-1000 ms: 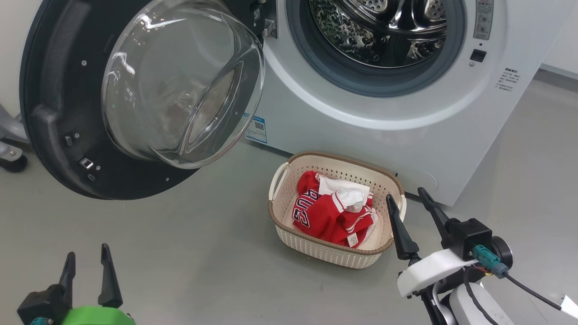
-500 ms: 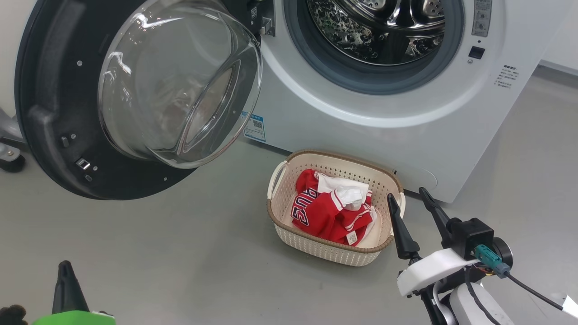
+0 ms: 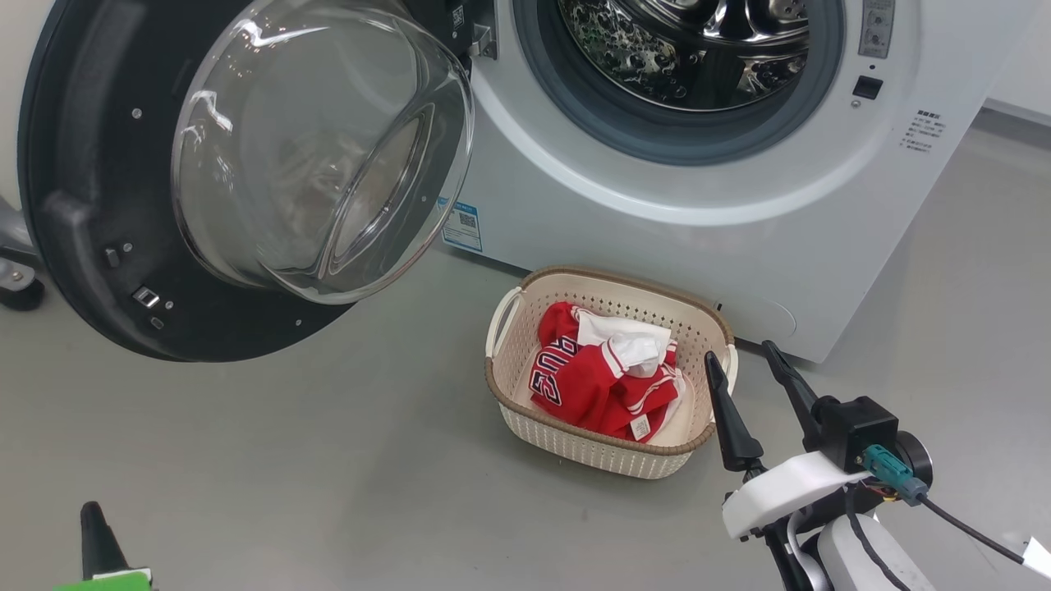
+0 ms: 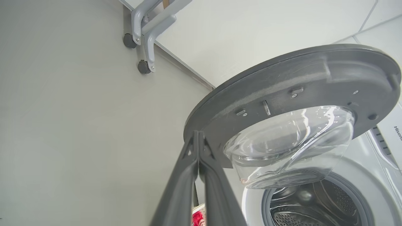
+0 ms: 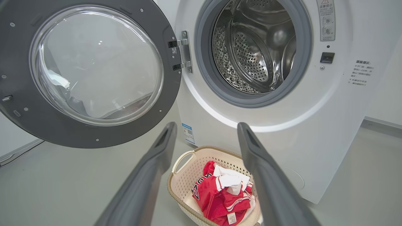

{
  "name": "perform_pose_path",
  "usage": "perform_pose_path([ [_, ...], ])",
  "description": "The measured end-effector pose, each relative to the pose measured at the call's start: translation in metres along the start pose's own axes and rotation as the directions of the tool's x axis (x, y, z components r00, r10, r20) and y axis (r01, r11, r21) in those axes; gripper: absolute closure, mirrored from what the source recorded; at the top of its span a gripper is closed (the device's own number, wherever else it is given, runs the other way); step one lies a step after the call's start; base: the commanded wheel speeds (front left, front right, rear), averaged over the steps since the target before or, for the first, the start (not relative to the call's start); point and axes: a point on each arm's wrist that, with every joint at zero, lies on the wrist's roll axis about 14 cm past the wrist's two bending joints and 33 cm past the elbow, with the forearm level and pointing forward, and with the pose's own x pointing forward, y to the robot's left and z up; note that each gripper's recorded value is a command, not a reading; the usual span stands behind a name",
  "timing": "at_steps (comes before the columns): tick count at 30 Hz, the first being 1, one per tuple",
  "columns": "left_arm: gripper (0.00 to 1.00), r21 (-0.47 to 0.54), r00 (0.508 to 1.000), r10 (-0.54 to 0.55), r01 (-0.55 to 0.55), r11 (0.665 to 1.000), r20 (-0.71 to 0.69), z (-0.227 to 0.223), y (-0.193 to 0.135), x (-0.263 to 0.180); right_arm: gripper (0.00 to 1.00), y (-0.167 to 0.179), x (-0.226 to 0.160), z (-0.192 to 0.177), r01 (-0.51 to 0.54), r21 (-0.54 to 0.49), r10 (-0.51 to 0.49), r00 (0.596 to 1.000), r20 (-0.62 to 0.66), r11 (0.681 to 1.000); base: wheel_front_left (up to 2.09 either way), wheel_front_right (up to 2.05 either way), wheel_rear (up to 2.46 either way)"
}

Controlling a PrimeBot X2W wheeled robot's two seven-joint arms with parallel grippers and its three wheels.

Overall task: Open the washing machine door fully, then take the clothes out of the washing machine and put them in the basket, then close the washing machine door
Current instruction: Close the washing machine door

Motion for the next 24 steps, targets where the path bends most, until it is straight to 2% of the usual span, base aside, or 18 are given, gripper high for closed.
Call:
perform_pose_path([
  [11,1.00,-0.197,0.994,-0.068,0.084,0.977,0.085,0.031,-0.040,0.032,0.00,-0.003,0.000,-0.003,0.006,0.006,-0.006,1.000,-0.005,1.000,0.00,0.00,0.00],
  [20,1.00,-0.214,0.971,-0.169,0.204,0.955,0.169,0.080,-0.084,0.061,0.00,-0.001,0.000,-0.006,-0.002,0.011,0.002,1.000,-0.013,1.000,0.00,0.00,0.00],
  [24,1.00,-0.215,0.964,-0.204,0.238,0.947,0.172,0.085,-0.103,0.074,0.00,-0.006,0.003,-0.004,0.007,0.012,-0.007,1.000,-0.004,1.000,0.00,0.00,0.00],
])
